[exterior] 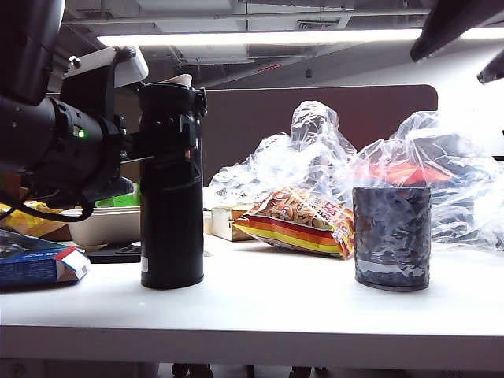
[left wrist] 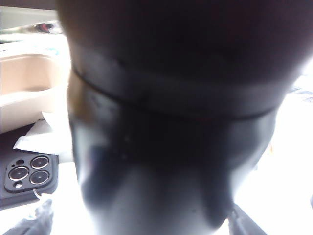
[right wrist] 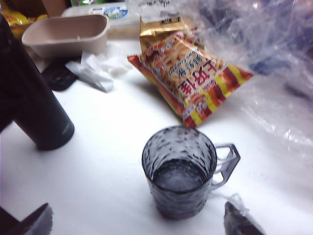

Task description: Pick up the black thermos, pour some water into the cup, then place the black thermos back on the table.

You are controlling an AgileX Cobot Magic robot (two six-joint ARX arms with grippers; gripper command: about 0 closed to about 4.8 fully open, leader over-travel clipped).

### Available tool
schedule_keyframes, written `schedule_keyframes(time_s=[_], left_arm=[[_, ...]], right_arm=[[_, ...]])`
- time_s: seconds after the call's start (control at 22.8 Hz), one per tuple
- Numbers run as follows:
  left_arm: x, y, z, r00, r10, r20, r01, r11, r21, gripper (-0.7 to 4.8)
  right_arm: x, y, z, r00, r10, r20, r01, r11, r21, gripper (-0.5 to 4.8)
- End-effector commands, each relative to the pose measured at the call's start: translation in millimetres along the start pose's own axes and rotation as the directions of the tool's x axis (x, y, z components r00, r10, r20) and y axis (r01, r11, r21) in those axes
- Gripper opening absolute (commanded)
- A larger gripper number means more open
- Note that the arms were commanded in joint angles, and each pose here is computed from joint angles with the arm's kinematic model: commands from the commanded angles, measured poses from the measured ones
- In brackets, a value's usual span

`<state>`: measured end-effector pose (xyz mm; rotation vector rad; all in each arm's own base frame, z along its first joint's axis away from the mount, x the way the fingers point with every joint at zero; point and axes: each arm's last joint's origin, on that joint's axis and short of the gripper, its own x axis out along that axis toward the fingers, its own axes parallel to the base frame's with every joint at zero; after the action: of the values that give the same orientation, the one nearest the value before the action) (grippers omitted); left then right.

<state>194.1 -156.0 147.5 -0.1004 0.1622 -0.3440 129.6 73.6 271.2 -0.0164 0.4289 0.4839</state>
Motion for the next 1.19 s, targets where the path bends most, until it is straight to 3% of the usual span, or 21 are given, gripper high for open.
schedule_keyframes(time_s=[0.04, 0.4, 0.44, 0.53, 0.66, 0.7, 0.79, 0.88, 1.01, 1.05, 1.1, 1.19], left_arm=[[10, -4.5, 3, 1.0, -0.011, 0.013, 0.011, 1.0, -0.009, 4.79], [25, -10.2, 6, 1.0, 0.001, 0.021, -0.001, 1.0, -0.011, 4.79], [25, -10.3, 6, 1.0, 0.0, 0.021, 0.0, 1.0, -0.011, 4.27], [25, -10.3, 6, 1.0, 0.0, 0.021, 0.0, 1.0, -0.011, 2.25], [25, -10.9, 9, 0.999, -0.009, 0.043, 0.009, 1.0, -0.016, 0.96], [25, -11.9, 11, 0.997, -0.034, 0.062, 0.032, 0.999, 0.028, 0.69], [29, -17.8, 18, 0.987, -0.145, 0.076, 0.13, 0.977, 0.172, 0.69], [39, -26.7, 31, 0.973, -0.217, 0.078, 0.197, 0.958, 0.207, 0.69], [69, -44.1, 69, 0.979, -0.202, -0.002, 0.196, 0.948, 0.249, 0.71], [77, -49.6, 82, 0.98, -0.195, -0.043, 0.198, 0.925, 0.325, 0.73], [85, -55.4, 99, 0.979, -0.19, -0.076, 0.204, 0.87, 0.449, 0.75], [89, -60.0, 115, 0.978, -0.191, -0.08, 0.203, 0.802, 0.562, 0.75]], right_arm=[[-1, 0, 4, 0.999, -0.015, 0.044, 0.015, 1.0, -0.002, 4.79], [-1, 0, 6, 0.998, -0.015, 0.067, 0.015, 1.0, -0.002, 4.79], [-1, 0, 6, 0.998, -0.015, 0.067, 0.015, 1.0, -0.002, 4.79], [-1, 0, 6, 0.998, -0.015, 0.067, 0.017, 1.0, -0.019, 4.79], [-1, -1, 7, 0.995, -0.063, 0.074, 0.065, 0.997, -0.036, 4.79], [-1, -3, 8, 0.99, -0.11, 0.092, 0.116, 0.991, -0.071, 4.79], [-2, -3, 14, 0.978, -0.139, 0.155, 0.156, 0.982, -0.104, 4.79], [-3, -3, 18, 0.973, -0.135, 0.189, 0.156, 0.983, -0.101, 4.79], [-3, -5, 18, 0.969, -0.152, 0.192, 0.176, 0.978, -0.115, 4.79], [-3, -7, 19, 0.967, -0.164, 0.194, 0.189, 0.975, -0.119, 4.79], [-4, -10, 20, 0.964, -0.18, 0.196, 0.205, 0.972, -0.112, 4.79], [-6, -14, 24, 0.957, -0.196, 0.212, 0.225, 0.967, -0.122, 4.79]])
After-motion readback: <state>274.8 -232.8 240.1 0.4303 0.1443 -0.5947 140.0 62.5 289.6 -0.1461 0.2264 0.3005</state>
